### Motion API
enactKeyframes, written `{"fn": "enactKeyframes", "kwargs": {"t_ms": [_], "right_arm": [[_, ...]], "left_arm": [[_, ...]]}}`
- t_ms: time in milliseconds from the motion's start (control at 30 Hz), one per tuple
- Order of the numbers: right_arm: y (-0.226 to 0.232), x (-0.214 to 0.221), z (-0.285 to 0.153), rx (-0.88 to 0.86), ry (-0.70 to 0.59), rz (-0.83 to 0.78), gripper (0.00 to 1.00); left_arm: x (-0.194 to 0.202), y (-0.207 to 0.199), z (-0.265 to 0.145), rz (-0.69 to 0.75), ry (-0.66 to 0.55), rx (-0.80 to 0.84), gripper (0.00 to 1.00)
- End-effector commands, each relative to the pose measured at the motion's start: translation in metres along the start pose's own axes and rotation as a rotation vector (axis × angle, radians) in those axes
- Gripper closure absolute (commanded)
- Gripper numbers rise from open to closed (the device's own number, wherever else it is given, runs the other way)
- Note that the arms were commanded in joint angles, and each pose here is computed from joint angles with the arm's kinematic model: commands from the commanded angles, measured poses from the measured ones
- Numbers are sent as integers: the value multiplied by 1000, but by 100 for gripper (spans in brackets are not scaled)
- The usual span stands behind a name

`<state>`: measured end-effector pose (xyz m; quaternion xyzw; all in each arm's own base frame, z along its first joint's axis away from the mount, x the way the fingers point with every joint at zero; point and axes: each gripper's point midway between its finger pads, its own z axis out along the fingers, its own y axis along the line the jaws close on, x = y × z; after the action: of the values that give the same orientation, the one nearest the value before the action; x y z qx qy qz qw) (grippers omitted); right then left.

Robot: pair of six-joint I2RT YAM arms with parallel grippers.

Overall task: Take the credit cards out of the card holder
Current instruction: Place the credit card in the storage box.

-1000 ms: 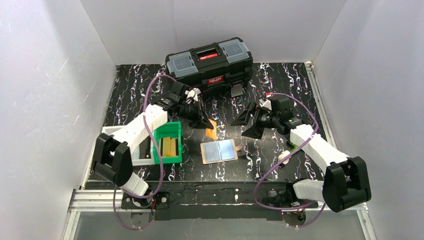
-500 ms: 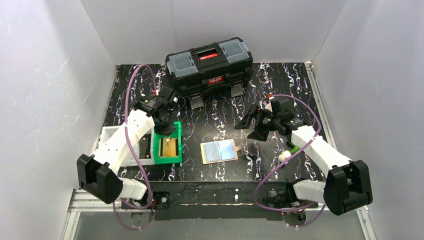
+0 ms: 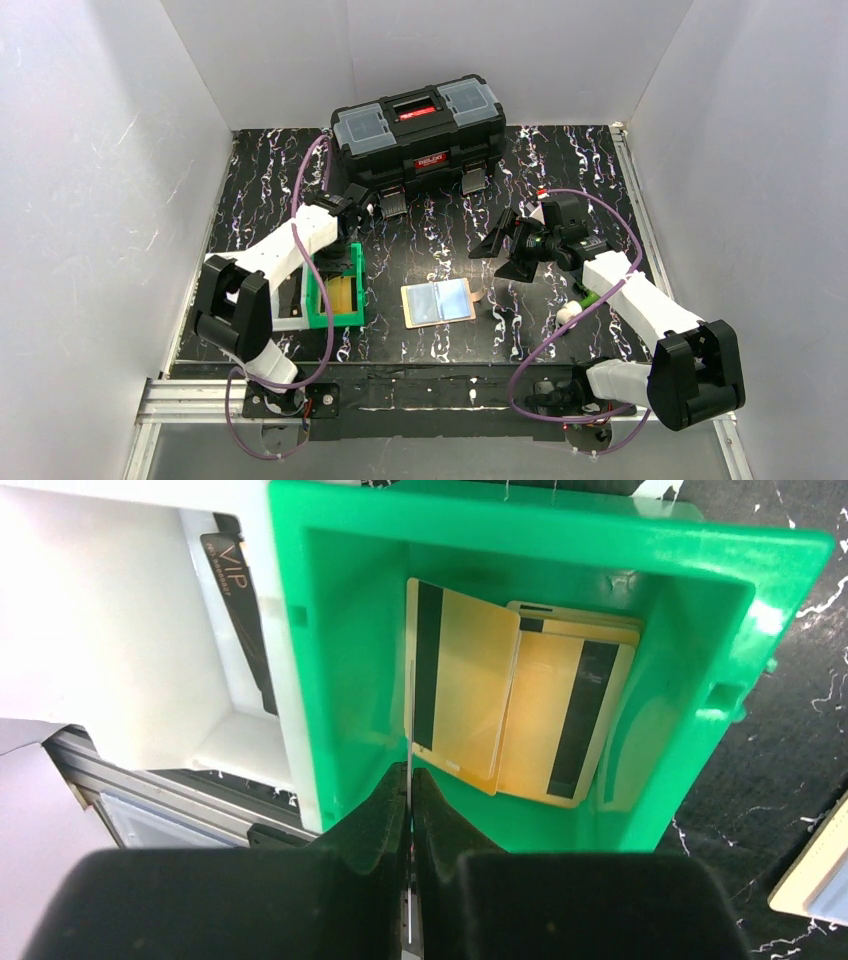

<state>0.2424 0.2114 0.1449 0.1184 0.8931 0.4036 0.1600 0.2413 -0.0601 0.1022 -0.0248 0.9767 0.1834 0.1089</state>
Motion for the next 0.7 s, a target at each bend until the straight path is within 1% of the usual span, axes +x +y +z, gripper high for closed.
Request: {"fn": "enactKeyframes", "kwargs": {"t_ms": [0, 33, 67, 133, 233, 333, 433, 667], "right_arm": [[9, -6, -5, -25, -25, -40, 2], [9, -6, -5, -23, -24, -39, 2], [8, -5, -5, -19, -21, -38, 2], [6, -5, -4, -9, -15, -39, 2], [3, -5, -2, 12, -1, -40, 2], [1, -3, 1, 24, 18, -47, 1], [2, 0, 5, 50, 34, -74, 2], [7, 15, 24, 132, 88, -141, 2]], "left_arm": [[-1, 3, 9, 1, 5, -26, 96], [-1, 3, 11, 2, 10, -31, 91], [-1, 3, 11, 1, 13, -31, 84], [-1, 3, 9, -4, 10, -24, 63], [-3, 2, 4, -10, -6, -1, 46], [-8, 2, -7, -19, -35, 33, 38], [-13, 0, -21, -28, -65, 88, 33], [-18, -22, -60, -44, -111, 322, 25]]}}
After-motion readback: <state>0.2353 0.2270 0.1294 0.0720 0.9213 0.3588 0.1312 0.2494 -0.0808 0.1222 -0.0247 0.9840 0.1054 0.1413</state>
